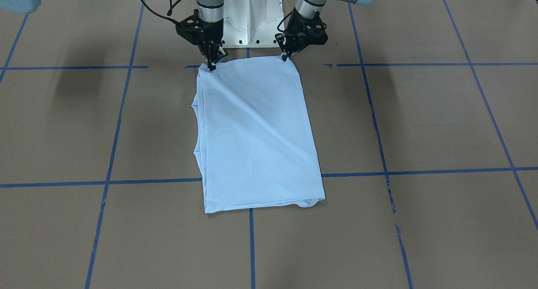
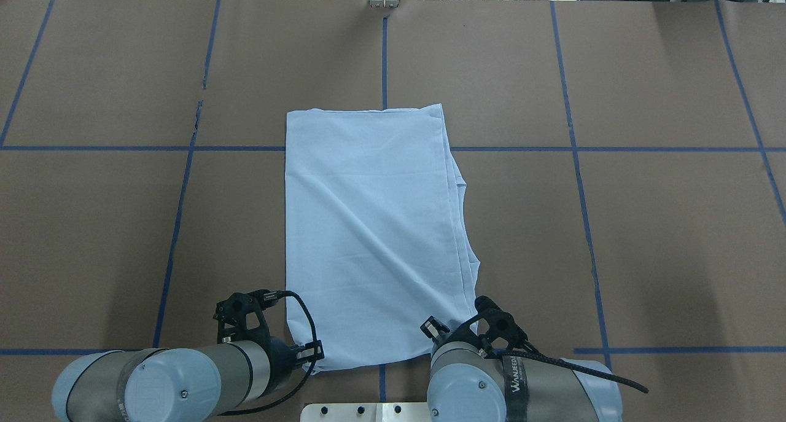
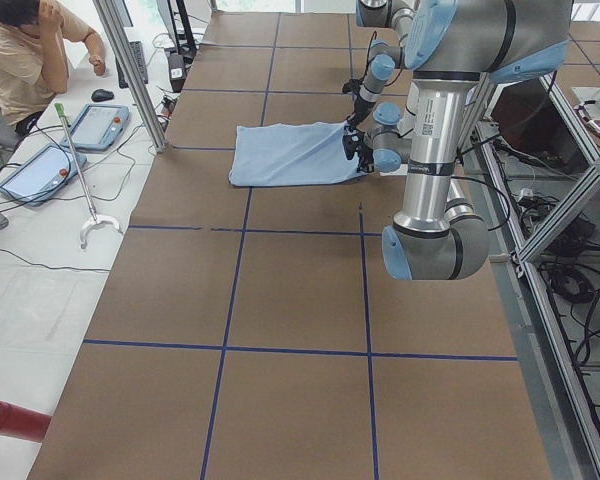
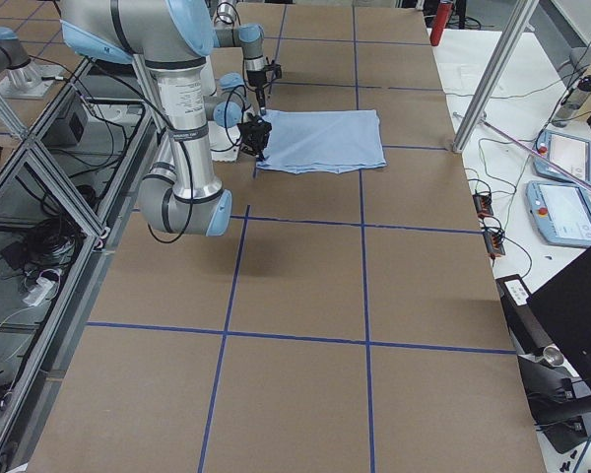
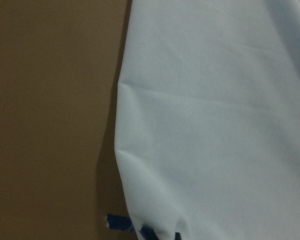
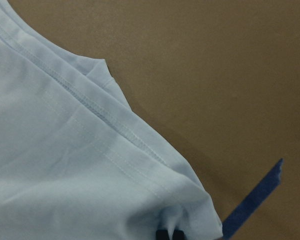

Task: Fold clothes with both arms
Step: 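Grasp the near edge of the shirt with both grippers, then lift the near edge with both grippers and fold it away from the robot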

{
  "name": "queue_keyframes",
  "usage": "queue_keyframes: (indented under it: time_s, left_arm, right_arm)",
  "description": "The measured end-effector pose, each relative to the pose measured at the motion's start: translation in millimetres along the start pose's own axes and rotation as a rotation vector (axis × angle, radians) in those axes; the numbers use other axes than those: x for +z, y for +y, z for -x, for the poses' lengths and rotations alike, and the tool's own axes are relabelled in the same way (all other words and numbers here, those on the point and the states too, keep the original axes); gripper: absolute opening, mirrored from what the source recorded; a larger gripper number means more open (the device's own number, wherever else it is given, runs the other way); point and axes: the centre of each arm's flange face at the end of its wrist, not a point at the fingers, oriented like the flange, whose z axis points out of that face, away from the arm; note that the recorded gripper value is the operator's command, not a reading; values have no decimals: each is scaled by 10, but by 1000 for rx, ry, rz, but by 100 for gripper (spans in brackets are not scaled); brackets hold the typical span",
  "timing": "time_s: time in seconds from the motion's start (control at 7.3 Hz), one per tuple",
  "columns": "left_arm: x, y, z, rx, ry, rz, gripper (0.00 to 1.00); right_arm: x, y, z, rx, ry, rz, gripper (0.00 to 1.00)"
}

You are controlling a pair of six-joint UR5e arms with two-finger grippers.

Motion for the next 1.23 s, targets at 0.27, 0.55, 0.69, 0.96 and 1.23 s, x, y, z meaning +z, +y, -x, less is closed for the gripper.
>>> queue_keyframes:
  time_s: [0.27, 0.55, 0.69, 0.96, 1.23]
  left_arm:
    - [-208, -27, -116, 2, 33, 5, 0]
    - [-639, -51, -266, 6, 51, 10, 0]
    - [-929, -43, -334, 7, 52, 29, 0]
    - [-1583, -24, -439, 8, 55, 71, 0]
    - [-1826, -147, -571, 13, 61, 49, 0]
  right_arm:
    - [-265, -142, 105, 27, -44, 22, 0]
    - [-661, -311, 147, 43, -71, 37, 0]
    - [-935, -399, 128, 44, -75, 44, 0]
    - [-1529, -591, -14, 37, -73, 63, 0]
    - [-1721, -676, 7, 22, -76, 62, 0]
